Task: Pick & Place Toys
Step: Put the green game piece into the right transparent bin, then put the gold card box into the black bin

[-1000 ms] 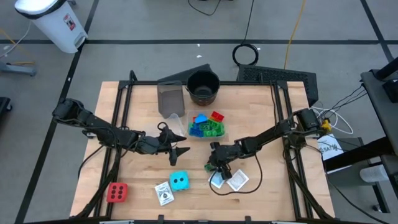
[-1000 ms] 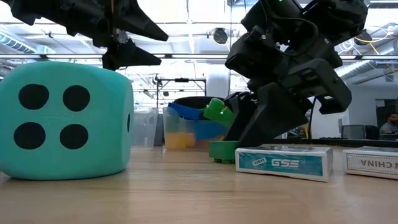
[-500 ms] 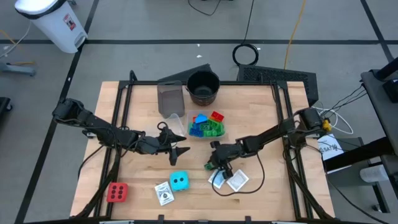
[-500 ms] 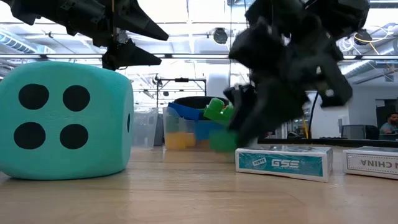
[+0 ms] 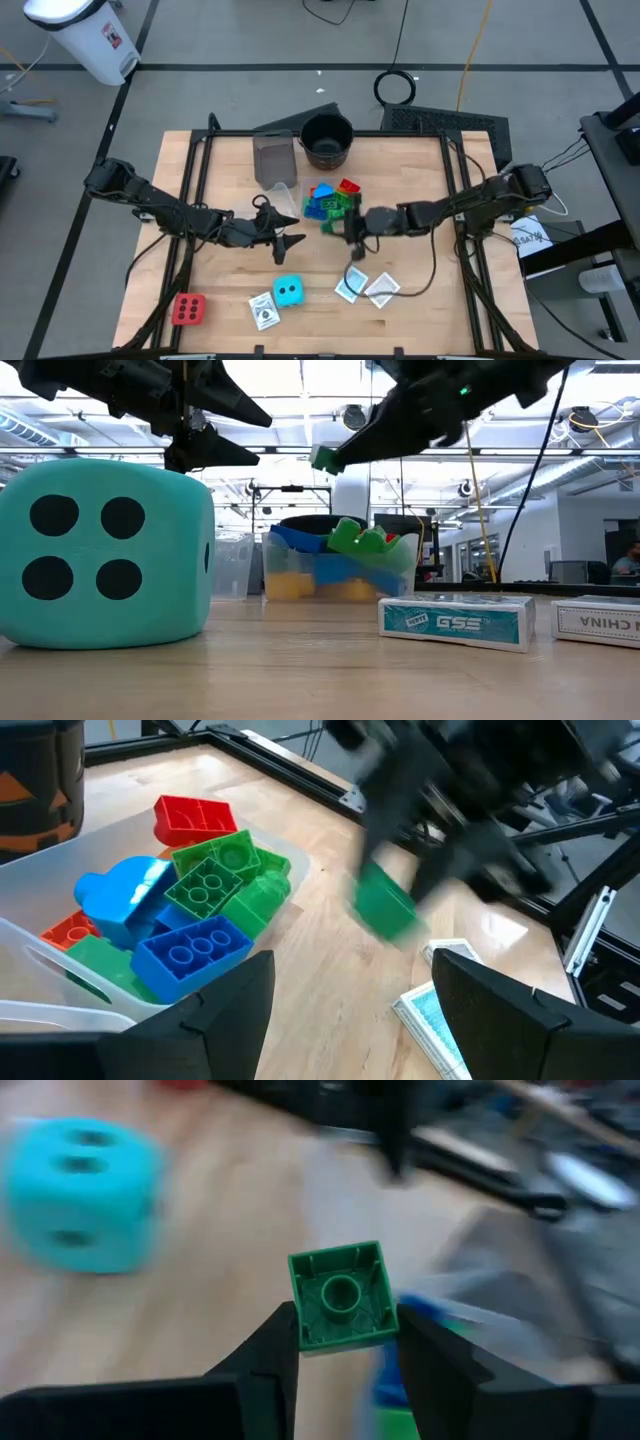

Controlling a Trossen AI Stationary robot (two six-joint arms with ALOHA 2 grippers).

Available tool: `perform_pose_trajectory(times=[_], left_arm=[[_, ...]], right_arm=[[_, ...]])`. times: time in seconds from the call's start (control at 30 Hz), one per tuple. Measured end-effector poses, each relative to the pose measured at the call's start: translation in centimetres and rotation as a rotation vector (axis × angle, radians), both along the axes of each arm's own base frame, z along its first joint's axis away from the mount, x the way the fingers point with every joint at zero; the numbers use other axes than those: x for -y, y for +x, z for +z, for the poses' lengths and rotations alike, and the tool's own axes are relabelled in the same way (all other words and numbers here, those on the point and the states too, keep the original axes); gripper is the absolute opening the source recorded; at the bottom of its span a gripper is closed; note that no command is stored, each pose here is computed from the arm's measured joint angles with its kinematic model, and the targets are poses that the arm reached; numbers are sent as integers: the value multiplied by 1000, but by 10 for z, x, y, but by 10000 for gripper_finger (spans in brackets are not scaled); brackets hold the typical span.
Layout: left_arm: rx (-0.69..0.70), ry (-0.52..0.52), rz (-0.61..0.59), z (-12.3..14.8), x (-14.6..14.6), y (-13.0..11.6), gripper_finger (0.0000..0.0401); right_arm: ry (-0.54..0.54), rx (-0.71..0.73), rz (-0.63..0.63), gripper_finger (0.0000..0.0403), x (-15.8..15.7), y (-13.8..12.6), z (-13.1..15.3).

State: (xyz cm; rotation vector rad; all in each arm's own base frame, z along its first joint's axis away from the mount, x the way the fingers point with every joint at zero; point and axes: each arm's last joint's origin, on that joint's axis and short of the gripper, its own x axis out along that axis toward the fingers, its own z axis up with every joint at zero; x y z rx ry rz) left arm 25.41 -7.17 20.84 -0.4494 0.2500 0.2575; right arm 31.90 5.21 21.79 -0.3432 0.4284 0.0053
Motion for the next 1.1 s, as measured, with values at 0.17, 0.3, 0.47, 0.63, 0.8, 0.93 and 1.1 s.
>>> perform_pose_trajectory(times=[0.17, 0.3, 0.47, 0.63, 0.8, 0.93, 1.1], left_arm=[[0, -4, 1, 0, 0, 0, 274], [-3, -3, 1, 0, 0, 0, 274], [-9, 8, -2, -1, 0, 0, 274], [-10, 12, -4, -1, 0, 0, 274], [-10, 13, -4, -1, 0, 0, 274], [-10, 13, -5, -1, 0, 0, 274], [-12, 14, -5, -1, 0, 0, 273]], right_arm=[[-49, 6, -174, 108, 38, 4, 0], [-36, 0, -267, 120, 68, 7, -5], [36, 11, -244, 139, 94, 6, -5], [93, 27, -301, 161, 109, 1, -9], [99, 12, -297, 192, 106, 0, -13], [98, 10, -263, 221, 96, 1, -12], [116, -3, -178, 248, 65, -10, 5]])
